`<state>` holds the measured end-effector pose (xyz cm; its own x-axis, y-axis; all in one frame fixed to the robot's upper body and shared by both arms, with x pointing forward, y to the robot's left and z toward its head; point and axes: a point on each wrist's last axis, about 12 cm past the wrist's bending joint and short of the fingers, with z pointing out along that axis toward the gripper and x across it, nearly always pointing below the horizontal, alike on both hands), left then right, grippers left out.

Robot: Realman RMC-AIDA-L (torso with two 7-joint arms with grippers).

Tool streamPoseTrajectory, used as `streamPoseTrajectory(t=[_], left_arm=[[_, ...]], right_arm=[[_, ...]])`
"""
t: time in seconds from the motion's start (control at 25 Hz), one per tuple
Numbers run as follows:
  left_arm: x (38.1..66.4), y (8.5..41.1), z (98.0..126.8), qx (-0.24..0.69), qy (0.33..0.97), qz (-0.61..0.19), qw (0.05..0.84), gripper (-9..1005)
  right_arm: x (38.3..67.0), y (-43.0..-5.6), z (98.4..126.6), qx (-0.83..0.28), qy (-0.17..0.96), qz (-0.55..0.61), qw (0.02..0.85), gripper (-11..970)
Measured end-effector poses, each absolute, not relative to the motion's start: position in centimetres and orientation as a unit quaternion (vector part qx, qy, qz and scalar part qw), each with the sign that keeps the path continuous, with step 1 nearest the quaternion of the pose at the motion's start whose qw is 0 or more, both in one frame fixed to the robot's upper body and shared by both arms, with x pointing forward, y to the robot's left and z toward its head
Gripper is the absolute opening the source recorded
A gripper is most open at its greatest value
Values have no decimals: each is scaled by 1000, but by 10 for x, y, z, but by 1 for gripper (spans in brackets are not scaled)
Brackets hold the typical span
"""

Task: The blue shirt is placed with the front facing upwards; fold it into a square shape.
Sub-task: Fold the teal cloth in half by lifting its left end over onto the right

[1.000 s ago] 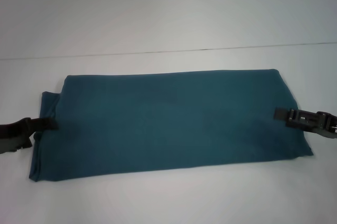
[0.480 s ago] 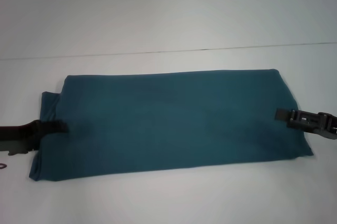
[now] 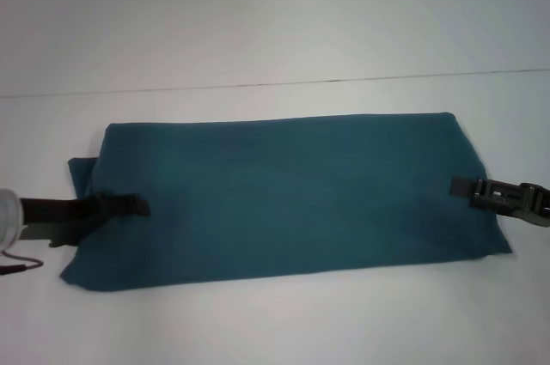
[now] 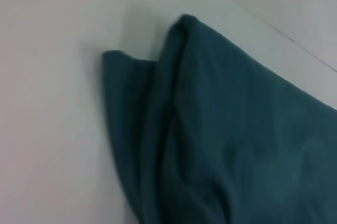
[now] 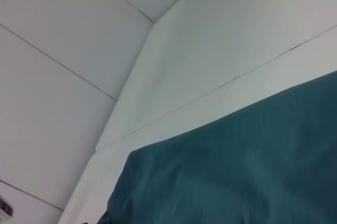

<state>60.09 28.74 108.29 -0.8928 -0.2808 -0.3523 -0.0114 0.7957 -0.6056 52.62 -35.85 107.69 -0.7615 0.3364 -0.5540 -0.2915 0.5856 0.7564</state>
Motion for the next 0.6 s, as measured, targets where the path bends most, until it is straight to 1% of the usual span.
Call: streamPoseTrajectory(t=[0.2,0.48,0.6], left_arm=[[607,283,1093,-69,919,-308,234,852],[608,282,1094,-64,922,-303,233,814],[608,283,1094,-65,922,-302,234,698]], right_arm=[[525,-360,1077,16,821,454,346,946],[523,-363,1076,23,820,454,348,946],[523,-363,1076,24,820,454,348,946]])
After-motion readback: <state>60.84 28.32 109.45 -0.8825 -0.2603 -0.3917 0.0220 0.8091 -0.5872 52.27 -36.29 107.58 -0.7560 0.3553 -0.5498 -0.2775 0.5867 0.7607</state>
